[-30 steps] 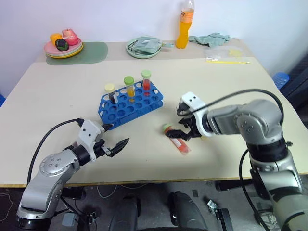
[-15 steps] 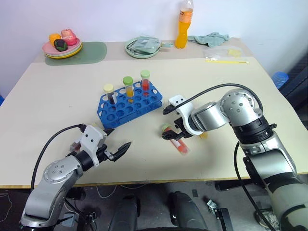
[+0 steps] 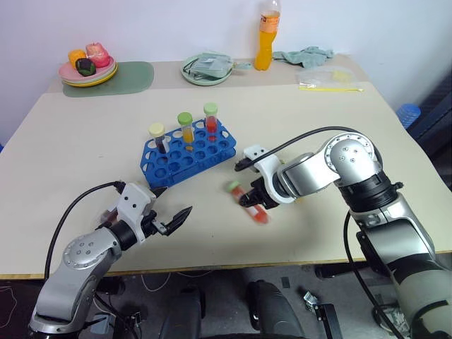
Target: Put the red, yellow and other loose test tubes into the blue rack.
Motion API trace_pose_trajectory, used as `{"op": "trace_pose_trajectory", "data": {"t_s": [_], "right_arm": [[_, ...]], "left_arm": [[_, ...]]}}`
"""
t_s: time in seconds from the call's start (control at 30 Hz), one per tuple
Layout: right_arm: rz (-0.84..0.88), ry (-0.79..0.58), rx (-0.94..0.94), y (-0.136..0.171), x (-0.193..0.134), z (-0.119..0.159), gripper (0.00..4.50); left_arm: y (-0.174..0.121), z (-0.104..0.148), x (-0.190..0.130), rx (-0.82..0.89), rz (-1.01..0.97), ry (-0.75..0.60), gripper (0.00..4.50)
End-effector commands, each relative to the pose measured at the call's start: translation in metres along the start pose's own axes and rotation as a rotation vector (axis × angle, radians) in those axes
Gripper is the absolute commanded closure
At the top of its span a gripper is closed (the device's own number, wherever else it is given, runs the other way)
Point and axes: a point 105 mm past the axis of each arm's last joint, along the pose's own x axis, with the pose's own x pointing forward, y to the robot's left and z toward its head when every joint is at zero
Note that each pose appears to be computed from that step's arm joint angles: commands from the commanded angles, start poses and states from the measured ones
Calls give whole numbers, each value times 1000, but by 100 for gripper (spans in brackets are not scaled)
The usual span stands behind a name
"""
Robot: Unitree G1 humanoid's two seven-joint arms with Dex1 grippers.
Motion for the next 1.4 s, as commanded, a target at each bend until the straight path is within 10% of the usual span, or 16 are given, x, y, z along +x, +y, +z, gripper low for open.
{"op": "trace_pose_trajectory", "data": {"t_s": [0.03, 0.2, 0.43, 1.4], "right_arm": [[-11, -492, -148, 16, -32, 65, 381], [-119, -927, -249, -1, -21, 100, 381], [-269, -1155, -184, -20, 13, 116, 381], [-345, -1164, -110, -41, 64, 97, 381]], "left_arm": [[9, 12, -8, 26, 49, -41, 0], [22, 18, -9, 10, 142, -101, 0], [33, 27, -10, 25, 245, -191, 0], [22, 49, -4, 24, 229, -224, 0]]}}
